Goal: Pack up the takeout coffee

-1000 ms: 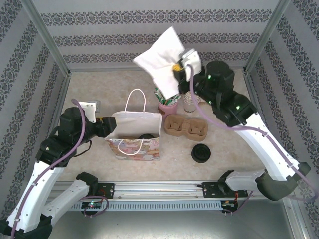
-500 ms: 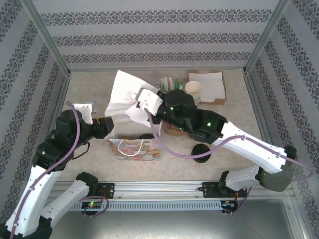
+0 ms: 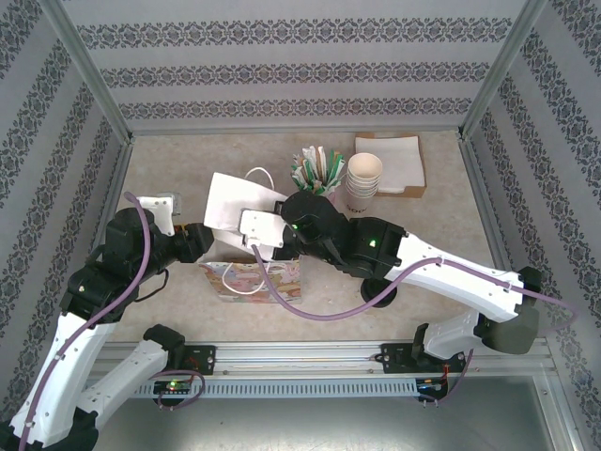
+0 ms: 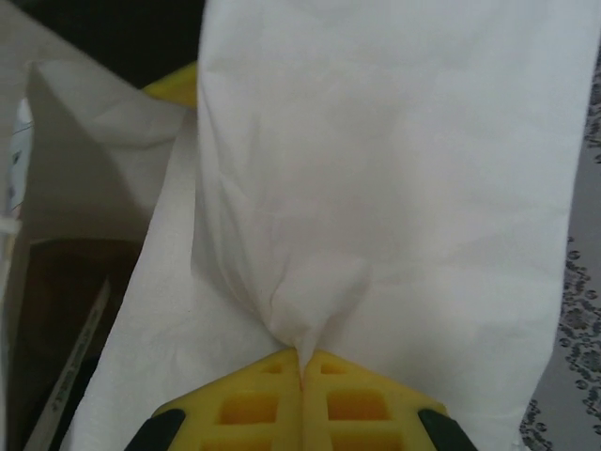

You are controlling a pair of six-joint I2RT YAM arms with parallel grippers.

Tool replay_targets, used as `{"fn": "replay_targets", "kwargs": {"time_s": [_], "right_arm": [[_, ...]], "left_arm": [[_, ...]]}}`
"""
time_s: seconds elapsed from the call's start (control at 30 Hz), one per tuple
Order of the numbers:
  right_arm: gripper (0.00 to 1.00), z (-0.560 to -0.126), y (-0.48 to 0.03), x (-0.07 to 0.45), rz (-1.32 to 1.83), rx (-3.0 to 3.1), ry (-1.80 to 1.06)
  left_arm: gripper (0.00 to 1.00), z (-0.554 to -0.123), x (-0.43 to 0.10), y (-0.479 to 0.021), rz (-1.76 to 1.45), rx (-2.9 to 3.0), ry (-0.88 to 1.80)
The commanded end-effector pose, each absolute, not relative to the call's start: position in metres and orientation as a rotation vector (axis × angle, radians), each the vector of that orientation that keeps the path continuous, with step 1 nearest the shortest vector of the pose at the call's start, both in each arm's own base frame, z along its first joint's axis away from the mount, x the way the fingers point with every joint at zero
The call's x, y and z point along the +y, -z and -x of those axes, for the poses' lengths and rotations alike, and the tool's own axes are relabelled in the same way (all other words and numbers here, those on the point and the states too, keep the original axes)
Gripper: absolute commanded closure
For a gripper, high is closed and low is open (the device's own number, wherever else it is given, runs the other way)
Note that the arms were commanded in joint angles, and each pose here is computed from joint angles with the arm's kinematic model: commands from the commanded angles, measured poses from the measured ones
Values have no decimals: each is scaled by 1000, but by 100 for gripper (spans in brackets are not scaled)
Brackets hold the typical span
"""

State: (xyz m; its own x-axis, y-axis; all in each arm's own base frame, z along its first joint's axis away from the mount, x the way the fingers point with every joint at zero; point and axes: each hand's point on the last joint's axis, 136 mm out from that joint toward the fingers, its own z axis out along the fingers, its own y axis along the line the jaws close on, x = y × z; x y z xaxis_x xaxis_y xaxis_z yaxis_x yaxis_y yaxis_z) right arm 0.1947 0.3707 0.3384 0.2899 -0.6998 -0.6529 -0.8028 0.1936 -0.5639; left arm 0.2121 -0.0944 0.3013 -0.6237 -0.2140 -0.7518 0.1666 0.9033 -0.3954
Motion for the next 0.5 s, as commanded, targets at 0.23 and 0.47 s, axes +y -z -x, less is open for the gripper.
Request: {"fn": "replay_targets", "kwargs": {"time_s": [0.23,0.47], "right_arm": [[100,-160,-334,374,1658,1490,-416],[100,-169,-337,376,1629,1571,-552]], "left_arm": [[48,-212,-100,-305,36,2182,579],[48,-211,-99,-307,31,2178,576]]}}
